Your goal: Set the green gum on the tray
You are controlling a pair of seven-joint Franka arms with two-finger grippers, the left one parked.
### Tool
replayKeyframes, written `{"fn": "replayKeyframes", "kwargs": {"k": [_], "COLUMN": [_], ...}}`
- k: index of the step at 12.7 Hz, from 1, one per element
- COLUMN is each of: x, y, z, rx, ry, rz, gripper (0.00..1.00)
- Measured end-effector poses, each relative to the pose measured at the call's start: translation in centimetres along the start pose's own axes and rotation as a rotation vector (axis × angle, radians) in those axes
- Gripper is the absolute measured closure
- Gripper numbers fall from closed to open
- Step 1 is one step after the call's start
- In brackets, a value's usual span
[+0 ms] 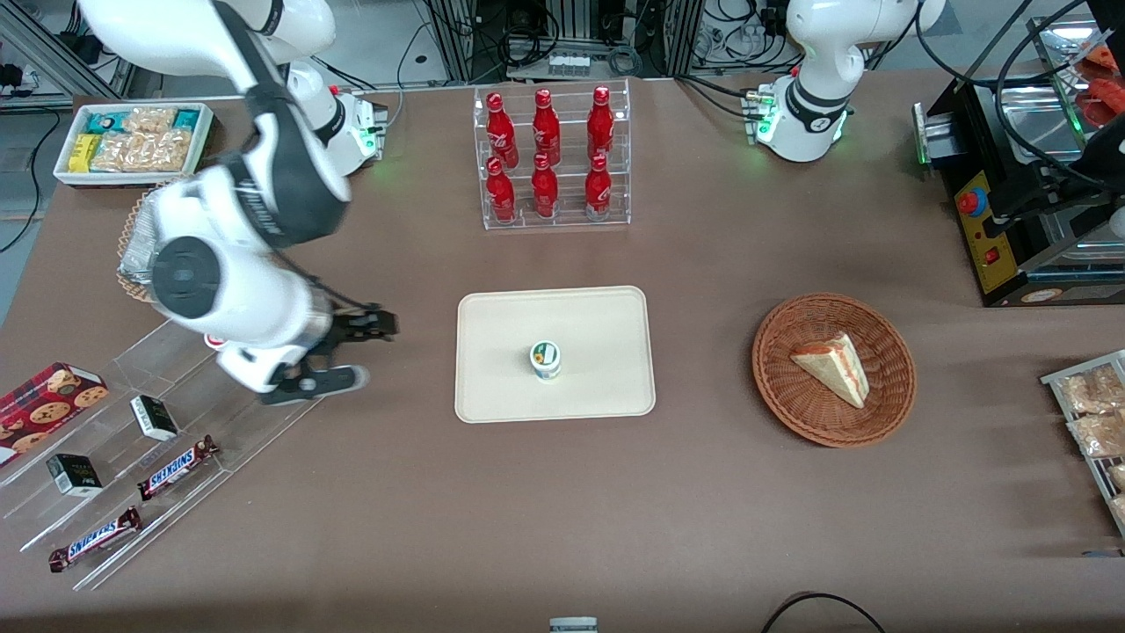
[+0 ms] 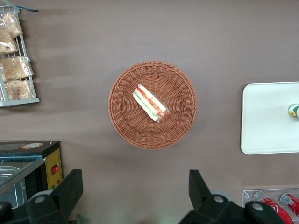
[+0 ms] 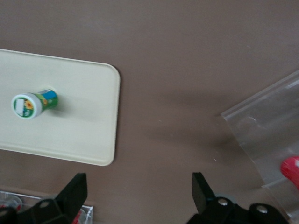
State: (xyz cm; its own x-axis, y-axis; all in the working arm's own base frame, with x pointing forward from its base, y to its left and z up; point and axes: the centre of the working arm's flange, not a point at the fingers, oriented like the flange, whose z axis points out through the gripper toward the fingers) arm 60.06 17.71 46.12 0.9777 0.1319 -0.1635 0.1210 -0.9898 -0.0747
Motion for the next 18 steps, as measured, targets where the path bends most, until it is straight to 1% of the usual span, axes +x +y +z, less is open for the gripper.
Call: {"fn": "replayKeyframes", "kwargs": {"k": [2,3,6,8,10,11,13,14,17,18], "x": [-1.7,-2.5,-4.3,-5.6,-7.1,-7.9,-9.3,-9.9,-11.1,-11.2], "y": [4.4,6.5,11.8,14.0,15.4,16.0,16.7,16.6,16.0,16.0], "z": [-1.4,-2.1,-4.1,-5.3,-6.5,-7.1,-8.4,-8.9,-9.5,-9.5], "rx": [0.003,0.0,0.006,0.012,0.014,0.012,-0.014,-0.025,-0.026,-0.026], "ry": [-0.039,-0.044,-0.037,-0.04,-0.054,-0.054,-0.048,-0.05,-0.084,-0.086], "rz": [0.027,0.024,0.025,0.046,0.07,0.08,0.083,0.081,0.077,0.081], "gripper": [0.0,0.0,0.0,0.0,0.0,0.0,0.0,0.0,0.0,0.0]}}
